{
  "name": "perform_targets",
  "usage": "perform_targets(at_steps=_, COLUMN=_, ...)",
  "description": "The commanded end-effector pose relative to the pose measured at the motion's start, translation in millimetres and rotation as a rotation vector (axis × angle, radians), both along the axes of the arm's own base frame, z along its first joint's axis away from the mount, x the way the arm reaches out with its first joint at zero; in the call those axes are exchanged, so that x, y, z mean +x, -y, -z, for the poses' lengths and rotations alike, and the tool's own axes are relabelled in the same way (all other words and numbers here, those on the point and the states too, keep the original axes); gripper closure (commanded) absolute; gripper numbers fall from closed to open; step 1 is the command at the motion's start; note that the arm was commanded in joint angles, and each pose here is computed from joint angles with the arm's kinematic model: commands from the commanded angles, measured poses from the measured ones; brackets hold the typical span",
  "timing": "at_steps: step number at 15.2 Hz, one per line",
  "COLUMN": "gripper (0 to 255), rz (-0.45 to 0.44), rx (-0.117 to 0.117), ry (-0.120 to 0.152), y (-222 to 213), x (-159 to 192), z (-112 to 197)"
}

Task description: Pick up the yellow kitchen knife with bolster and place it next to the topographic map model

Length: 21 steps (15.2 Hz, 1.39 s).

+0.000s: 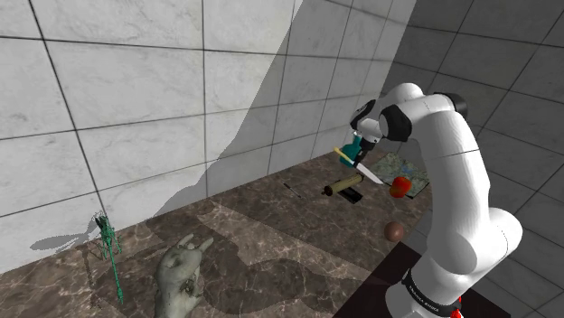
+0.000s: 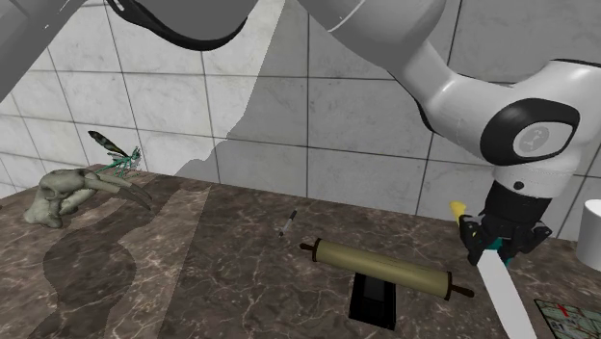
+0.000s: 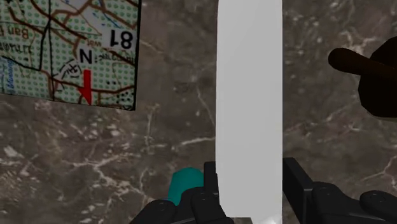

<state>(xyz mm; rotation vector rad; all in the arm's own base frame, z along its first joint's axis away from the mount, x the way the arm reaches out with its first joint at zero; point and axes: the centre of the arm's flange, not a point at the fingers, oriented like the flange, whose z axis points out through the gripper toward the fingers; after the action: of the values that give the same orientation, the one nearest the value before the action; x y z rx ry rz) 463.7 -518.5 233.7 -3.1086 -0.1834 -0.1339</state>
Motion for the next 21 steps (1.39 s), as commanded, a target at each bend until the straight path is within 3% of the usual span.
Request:
perform_targets(at_steps=1, gripper=255, rz=-0.007, rx=0.081, ry=-0.042, y=-11.1, x=-4.3, z=19.2)
perform_targets(at_steps=4, gripper=255, rz=-0.007, rx=0.081, ry=-0.042, y=-11.1, x=-4.3, z=19.2)
perform_targets(at_steps=5, gripper=0, rz=-0.007, rx=0.08, ry=-0.043, y=-16.3, x=-0.2, z=20.8)
perform_targets(at_steps=10, gripper=0, rz=-0.007, rx=0.081, ry=-0.042, y=-11.1, x=-4.3, z=19.2)
perform_targets(at_steps=14, gripper=0, rz=-0.007, rx=0.081, ry=-0.042, y=-5.6, x=-6.4, z=-30.5)
perform_targets(at_steps=21, gripper=0, rz=-0.007, rx=0.081, ry=-0.042, y=-5.6, x=-6.4, z=-30.5)
